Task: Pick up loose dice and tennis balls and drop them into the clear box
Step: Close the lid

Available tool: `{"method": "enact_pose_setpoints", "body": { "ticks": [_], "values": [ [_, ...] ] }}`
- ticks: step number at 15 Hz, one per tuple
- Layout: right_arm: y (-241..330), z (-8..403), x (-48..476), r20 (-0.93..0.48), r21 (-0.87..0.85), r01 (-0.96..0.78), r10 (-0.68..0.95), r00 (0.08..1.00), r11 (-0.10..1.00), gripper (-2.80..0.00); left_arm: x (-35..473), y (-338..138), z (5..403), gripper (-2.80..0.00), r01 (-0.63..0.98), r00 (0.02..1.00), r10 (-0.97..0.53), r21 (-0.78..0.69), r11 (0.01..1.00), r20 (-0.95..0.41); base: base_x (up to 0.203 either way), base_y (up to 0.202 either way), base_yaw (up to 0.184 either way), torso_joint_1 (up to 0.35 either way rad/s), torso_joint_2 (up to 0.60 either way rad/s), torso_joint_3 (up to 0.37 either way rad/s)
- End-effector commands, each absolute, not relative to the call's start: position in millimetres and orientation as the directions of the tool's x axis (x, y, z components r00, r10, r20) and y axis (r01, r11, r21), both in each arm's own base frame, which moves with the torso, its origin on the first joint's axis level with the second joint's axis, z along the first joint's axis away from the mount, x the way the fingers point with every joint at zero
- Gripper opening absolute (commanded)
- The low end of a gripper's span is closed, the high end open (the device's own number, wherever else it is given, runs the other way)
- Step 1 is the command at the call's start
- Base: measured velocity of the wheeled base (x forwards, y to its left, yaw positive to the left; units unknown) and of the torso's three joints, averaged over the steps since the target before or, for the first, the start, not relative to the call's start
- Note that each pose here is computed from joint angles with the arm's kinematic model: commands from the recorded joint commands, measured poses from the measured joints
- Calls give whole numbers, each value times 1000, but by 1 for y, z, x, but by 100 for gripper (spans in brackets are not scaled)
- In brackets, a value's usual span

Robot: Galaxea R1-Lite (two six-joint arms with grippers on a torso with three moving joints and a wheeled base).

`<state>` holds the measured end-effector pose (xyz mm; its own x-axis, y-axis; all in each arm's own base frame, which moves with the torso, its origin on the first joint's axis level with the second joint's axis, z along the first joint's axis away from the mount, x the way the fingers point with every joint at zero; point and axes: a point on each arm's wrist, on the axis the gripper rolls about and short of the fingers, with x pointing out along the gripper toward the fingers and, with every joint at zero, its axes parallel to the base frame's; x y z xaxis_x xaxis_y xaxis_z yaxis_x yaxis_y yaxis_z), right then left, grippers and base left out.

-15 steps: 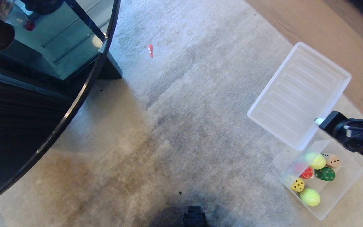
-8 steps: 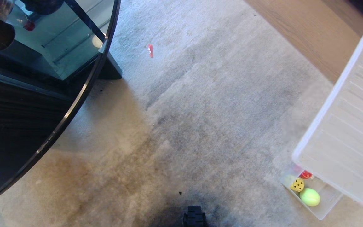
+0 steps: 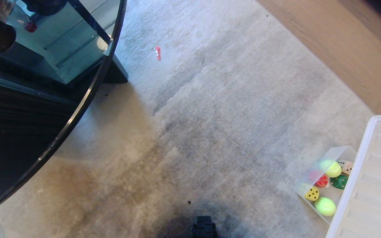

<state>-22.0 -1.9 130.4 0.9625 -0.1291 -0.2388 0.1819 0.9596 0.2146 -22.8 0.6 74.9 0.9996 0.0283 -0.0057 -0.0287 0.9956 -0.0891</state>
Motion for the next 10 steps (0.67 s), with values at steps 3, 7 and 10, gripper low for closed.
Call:
{"method": "enact_pose_setpoints", "body": {
  "ticks": [3,7,10],
  "values": [
    [-2,87,-29,-149,106,151,-135,980,983,-280,-23,1,75,-280,-30,1000,29,-90,995,-8,0,0,0,0,0,0],
    [-1,79,-31,-112,79,96,-87,990,992,-280,-23,1,75,-280,-30,1000,29,-89,996,-6,0,0,0,0,0,0],
    [-1,79,-31,-114,80,96,-87,990,992,-280,-23,1,75,-280,-30,1000,29,-89,996,-8,0,0,0,0,0,0]
  ]
}}
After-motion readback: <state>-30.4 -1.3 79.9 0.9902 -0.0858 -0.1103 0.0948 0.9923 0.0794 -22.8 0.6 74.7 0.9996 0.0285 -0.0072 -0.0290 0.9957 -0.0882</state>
